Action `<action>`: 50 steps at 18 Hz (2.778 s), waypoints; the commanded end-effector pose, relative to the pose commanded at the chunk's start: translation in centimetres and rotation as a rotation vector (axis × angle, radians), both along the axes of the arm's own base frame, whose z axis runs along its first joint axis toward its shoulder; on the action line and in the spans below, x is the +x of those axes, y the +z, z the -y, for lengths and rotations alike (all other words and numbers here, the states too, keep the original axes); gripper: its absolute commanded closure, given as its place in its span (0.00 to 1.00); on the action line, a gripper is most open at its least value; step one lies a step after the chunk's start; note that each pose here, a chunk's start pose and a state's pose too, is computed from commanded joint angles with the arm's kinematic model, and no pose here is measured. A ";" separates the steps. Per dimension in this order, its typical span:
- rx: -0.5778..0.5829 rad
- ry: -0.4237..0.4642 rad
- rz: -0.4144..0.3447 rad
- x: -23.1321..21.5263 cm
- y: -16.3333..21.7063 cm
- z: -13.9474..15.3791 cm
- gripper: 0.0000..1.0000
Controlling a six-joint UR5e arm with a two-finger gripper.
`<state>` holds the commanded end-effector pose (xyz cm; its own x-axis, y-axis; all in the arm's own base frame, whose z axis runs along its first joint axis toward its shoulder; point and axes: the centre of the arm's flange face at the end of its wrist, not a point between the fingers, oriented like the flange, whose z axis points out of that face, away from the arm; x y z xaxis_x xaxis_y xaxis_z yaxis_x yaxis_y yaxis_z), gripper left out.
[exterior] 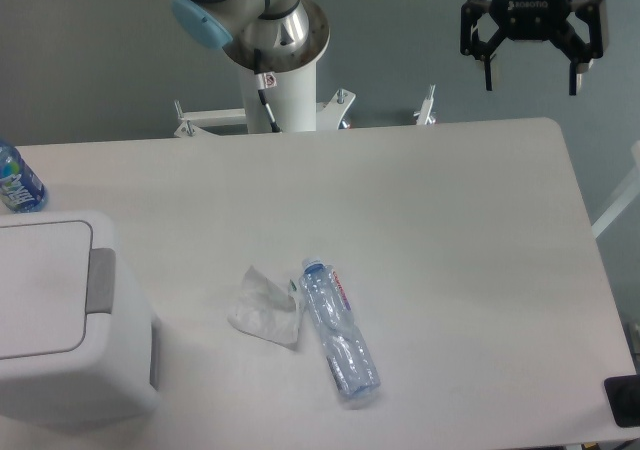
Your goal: Open the trash can
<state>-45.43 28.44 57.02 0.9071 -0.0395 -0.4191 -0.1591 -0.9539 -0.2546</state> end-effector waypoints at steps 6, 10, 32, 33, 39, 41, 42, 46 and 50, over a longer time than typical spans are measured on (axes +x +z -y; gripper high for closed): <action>0.003 0.010 0.007 0.0 -0.1 -0.1 0.00; 0.084 0.178 0.067 -0.1 -0.1 -0.7 0.00; 0.421 0.563 0.530 18.0 -6.1 -25.6 0.00; 0.420 0.557 0.535 18.7 -6.4 -26.2 0.00; 0.402 0.507 0.551 21.7 -6.9 -28.0 0.00; 0.408 0.486 0.548 22.2 -7.0 -28.8 0.00; 0.406 0.474 0.550 22.7 -7.2 -29.5 0.00; 0.382 0.445 0.559 24.4 -8.1 -30.9 0.00; 0.384 0.431 0.559 25.1 -8.3 -31.3 0.00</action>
